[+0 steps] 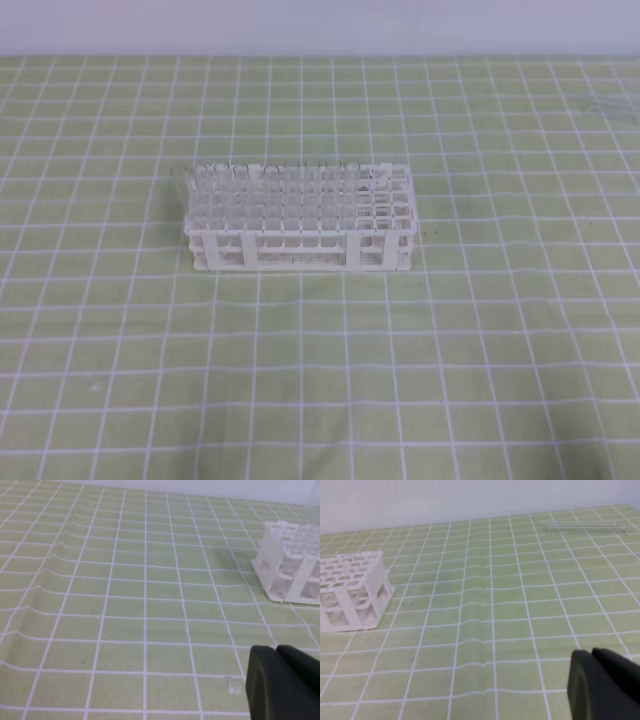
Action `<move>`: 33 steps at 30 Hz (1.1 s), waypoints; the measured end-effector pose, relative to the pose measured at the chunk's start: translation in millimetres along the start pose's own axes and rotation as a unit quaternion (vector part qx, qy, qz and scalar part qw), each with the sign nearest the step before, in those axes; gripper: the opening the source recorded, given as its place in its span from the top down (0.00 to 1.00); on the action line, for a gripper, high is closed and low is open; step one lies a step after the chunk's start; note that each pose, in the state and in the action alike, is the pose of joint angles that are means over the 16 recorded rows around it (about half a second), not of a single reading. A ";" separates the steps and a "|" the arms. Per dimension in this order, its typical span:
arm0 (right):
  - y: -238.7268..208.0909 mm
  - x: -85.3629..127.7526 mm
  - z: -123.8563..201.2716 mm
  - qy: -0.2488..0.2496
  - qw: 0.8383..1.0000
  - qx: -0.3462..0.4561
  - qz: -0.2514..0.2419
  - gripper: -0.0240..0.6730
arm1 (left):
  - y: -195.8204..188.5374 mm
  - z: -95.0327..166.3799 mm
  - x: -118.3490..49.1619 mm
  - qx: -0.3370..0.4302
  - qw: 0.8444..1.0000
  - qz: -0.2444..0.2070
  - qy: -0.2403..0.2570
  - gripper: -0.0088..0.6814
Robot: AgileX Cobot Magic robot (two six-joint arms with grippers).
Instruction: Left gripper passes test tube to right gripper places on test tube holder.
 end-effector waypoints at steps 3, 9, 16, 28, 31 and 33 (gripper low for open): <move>0.0 0.0 0.0 0.000 1.000 0.000 0.000 0.99 | 0.1 0.1 0.0 0.001 1.000 0.000 0.000 0.99; 0.0 0.0 0.0 0.000 1.000 0.000 0.000 0.99 | -0.1 -0.1 0.0 -0.001 1.000 0.000 0.000 0.99; 0.0 0.0 0.0 0.000 1.000 0.000 0.000 0.99 | -0.2 -0.4 0.0 -0.003 1.000 0.000 0.001 0.99; 0.1 -0.1 0.2 0.000 1.000 0.001 0.000 0.99 | -0.4 -0.5 -0.1 -0.006 1.000 0.000 0.001 0.99; 0.1 -0.1 0.2 0.000 1.000 0.001 0.000 0.99 | -0.2 -0.2 0.0 -0.003 1.000 0.000 0.000 0.99; 0.1 -0.1 0.2 0.000 1.000 0.001 0.000 0.99 | -0.1 -0.1 0.0 -0.002 1.000 0.000 0.000 0.99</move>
Point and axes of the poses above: a point on each arm's last joint axis where the gripper is mounted, y pointing out along that axis toward the gripper, x along the wrist's bending axis when the last joint is at zero, z = x × y, the point moved 8 cm from there along y, pointing out along that axis toward the gripper, and after that the axes turned 8 degrees about y, right-handed, at the moved point
